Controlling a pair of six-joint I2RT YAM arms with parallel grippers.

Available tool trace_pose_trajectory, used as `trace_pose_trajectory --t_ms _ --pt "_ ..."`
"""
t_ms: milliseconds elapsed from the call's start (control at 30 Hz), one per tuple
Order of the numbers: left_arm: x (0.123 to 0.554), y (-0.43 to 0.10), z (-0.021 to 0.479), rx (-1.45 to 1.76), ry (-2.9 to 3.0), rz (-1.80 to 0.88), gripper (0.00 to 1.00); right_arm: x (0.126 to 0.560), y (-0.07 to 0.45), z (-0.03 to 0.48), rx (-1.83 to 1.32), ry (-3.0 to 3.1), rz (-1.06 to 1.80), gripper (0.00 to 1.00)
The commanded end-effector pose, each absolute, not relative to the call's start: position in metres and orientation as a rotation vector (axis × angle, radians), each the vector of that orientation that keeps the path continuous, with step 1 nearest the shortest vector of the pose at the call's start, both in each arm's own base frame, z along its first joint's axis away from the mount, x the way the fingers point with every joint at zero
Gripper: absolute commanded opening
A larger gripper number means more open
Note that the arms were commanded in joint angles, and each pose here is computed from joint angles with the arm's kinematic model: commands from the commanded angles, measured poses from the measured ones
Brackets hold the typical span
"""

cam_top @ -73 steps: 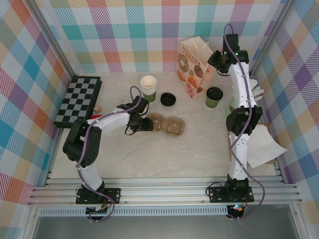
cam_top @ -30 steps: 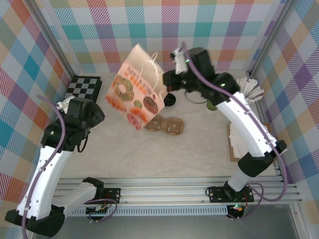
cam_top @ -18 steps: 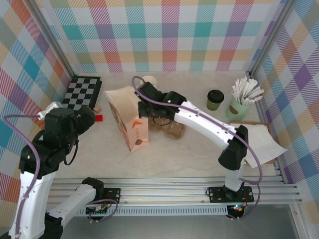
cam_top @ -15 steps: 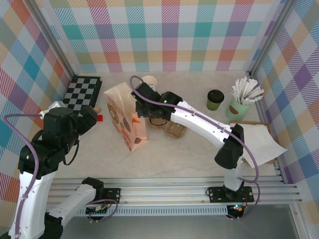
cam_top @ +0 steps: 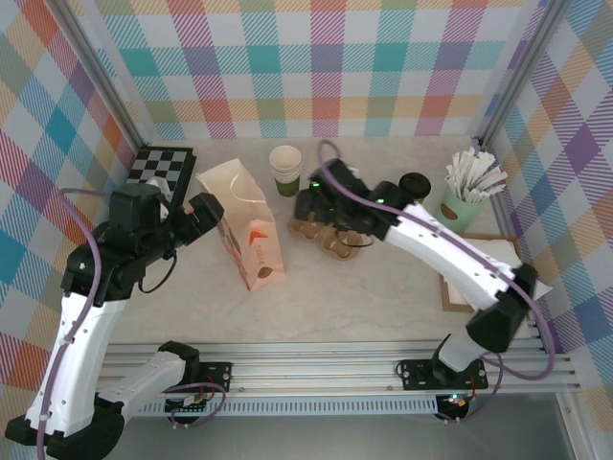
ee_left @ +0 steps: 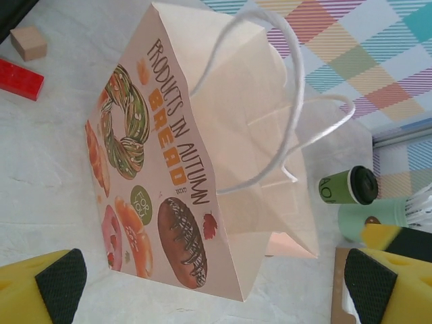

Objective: Pack the takeout coffee

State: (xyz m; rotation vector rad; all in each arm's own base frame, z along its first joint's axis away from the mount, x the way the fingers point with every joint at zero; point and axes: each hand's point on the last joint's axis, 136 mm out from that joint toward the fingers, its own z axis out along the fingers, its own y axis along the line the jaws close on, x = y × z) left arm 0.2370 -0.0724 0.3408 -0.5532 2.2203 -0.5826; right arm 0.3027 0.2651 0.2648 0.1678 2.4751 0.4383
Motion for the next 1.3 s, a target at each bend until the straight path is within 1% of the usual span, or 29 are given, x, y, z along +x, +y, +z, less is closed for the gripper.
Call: trace_pose_trajectory --t_ms 0,100,167,300,467,600,700,1033,1067,1200,1267 --pt "0.238 -0.065 0.342 -0.569 2.18 -0.557 1.0 0.309 0.25 0.22 0.324 2.572 0.517 1.0" --pt "0.24 -0.059 0.336 -0.581 2.175 -0.516 1.0 0.314 0.251 0.176 0.34 2.701 0.502 1.0" --pt "0.242 -0.054 0.332 -0.6 2.176 -0.47 1.0 0.323 0.26 0.15 0.357 2.774 0.439 1.0" --pt "0.239 -0.038 0.321 -0.671 2.178 -0.37 1.0 0.344 0.27 0.115 0.469 2.818 0.338 1.0" --pt "0.239 -0.036 0.305 -0.702 2.203 -0.347 1.0 0.362 0.278 0.078 0.557 2.865 0.18 0.99" --pt "0.242 -0.038 0.294 -0.703 2.241 -0.334 1.0 0.373 0.282 0.064 0.566 2.873 0.076 1.0" --pt "0.244 -0.039 0.288 -0.7 2.263 -0.319 1.0 0.38 0.283 0.056 0.599 2.86 0.049 0.97" --pt "0.241 -0.035 0.286 -0.689 2.265 -0.287 1.0 0.369 0.28 0.026 0.674 2.921 -0.03 0.91" --pt "0.241 -0.035 0.286 -0.689 2.267 -0.287 1.0 0.368 0.279 0.023 0.683 2.923 -0.034 0.9" --pt "0.241 -0.041 0.286 -0.66 2.278 -0.323 1.0 0.365 0.278 0.018 0.687 2.92 -0.023 0.76" --pt "0.241 -0.045 0.289 -0.629 2.281 -0.349 1.0 0.365 0.276 0.019 0.686 2.9 -0.009 0.67"
